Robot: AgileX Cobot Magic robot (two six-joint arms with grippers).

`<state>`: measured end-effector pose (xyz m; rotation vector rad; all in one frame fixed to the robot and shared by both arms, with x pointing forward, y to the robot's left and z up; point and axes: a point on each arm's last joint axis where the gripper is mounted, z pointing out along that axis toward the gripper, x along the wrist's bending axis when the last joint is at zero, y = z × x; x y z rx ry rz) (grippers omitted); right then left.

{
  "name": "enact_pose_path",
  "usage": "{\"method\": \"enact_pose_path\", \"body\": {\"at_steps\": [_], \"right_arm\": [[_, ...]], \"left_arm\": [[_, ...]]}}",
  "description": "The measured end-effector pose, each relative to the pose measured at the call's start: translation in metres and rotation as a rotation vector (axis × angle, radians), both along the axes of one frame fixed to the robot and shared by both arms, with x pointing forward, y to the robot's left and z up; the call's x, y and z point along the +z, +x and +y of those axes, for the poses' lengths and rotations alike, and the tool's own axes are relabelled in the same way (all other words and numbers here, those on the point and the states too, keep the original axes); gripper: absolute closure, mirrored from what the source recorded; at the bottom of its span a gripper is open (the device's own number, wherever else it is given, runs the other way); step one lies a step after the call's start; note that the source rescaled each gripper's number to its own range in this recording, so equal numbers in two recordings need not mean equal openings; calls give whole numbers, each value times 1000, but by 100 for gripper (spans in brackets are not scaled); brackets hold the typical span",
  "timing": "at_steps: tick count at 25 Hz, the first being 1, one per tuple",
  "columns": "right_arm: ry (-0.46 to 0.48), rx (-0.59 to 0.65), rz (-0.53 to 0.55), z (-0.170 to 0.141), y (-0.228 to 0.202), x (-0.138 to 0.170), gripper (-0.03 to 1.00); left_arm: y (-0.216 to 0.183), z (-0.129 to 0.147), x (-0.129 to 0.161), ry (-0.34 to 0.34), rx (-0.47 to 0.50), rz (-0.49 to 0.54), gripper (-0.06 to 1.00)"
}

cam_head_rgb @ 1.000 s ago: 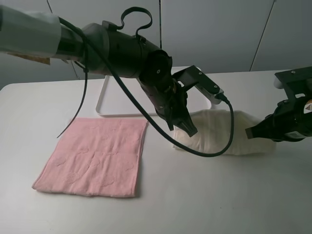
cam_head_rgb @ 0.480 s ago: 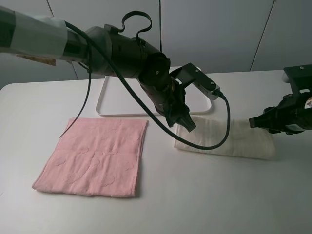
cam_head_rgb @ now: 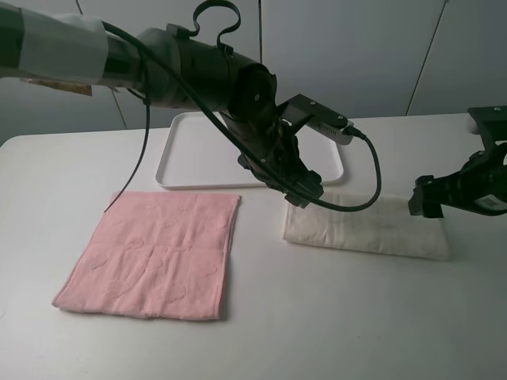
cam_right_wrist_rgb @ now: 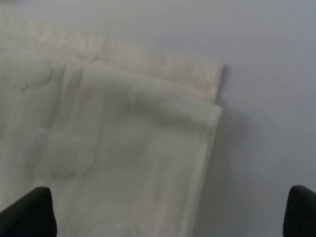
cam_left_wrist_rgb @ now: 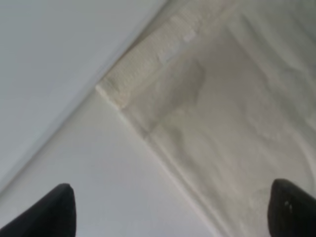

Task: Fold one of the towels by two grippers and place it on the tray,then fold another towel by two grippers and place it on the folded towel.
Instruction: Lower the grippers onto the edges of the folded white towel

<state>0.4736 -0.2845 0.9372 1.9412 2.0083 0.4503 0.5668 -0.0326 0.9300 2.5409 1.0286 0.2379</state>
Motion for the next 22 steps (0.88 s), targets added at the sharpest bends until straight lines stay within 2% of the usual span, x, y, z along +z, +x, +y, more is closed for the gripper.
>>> {"method": "enact_pose_path", "body": {"at_steps": [4,9,15,22], "right_arm": [[-13,-9,70,0,15,23,-3],[-20,-15,148,0,23,35,-3],[-9,4,268,2,22,28,-3],[-15,26,323,3,25,16,-3]], "left_arm": [[20,-3,3,9,96,85,-6],[32,-11,-11,58,218,168,-6],[31,-11,-37,109,355,263,-6],[31,-10,-48,121,404,287,-6]]}}
